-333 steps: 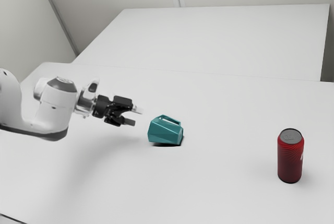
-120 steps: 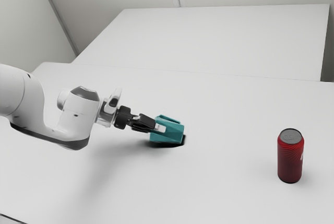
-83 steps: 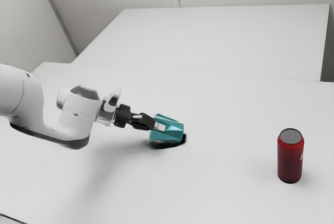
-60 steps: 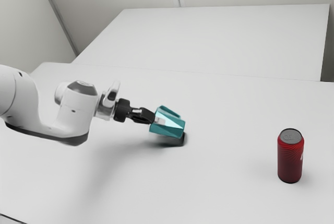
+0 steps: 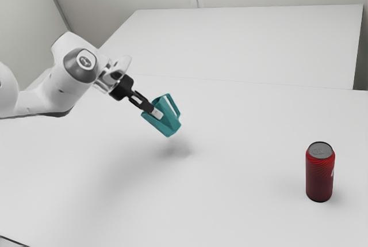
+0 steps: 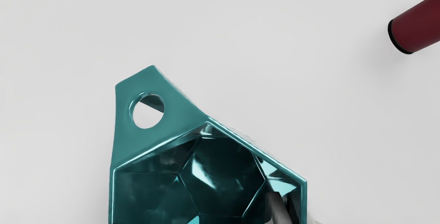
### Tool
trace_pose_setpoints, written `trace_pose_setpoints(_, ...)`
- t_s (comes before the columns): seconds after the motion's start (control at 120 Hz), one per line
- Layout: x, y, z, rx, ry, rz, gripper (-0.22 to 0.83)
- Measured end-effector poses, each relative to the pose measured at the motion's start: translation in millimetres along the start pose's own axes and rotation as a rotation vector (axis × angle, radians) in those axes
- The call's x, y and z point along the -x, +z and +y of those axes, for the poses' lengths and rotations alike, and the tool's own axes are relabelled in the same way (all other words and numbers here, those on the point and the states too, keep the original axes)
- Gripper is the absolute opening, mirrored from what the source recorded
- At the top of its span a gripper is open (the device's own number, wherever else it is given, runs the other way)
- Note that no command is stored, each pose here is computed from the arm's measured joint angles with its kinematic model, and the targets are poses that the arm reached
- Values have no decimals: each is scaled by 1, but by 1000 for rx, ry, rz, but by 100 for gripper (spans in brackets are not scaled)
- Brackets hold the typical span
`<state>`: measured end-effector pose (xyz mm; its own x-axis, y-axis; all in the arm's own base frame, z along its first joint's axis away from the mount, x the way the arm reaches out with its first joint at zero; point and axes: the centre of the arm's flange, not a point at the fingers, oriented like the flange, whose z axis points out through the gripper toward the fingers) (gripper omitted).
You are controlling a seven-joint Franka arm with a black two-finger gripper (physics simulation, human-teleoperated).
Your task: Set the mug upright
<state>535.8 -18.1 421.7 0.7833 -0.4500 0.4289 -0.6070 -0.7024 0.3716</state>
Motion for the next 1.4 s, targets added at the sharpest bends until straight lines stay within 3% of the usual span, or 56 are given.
trace_pose_setpoints(0.25, 8, -30, 2, -167, 18, -180, -17)
trace_pose_setpoints(0.767, 39, -26, 30, -372, -99, -361, -17)
trace_pose_setpoints(1.0, 52, -11, 27, -451, -166, -381, -17)
trace_pose_setpoints(1.4, 67, 9, 22, -524, -276, -302, -17)
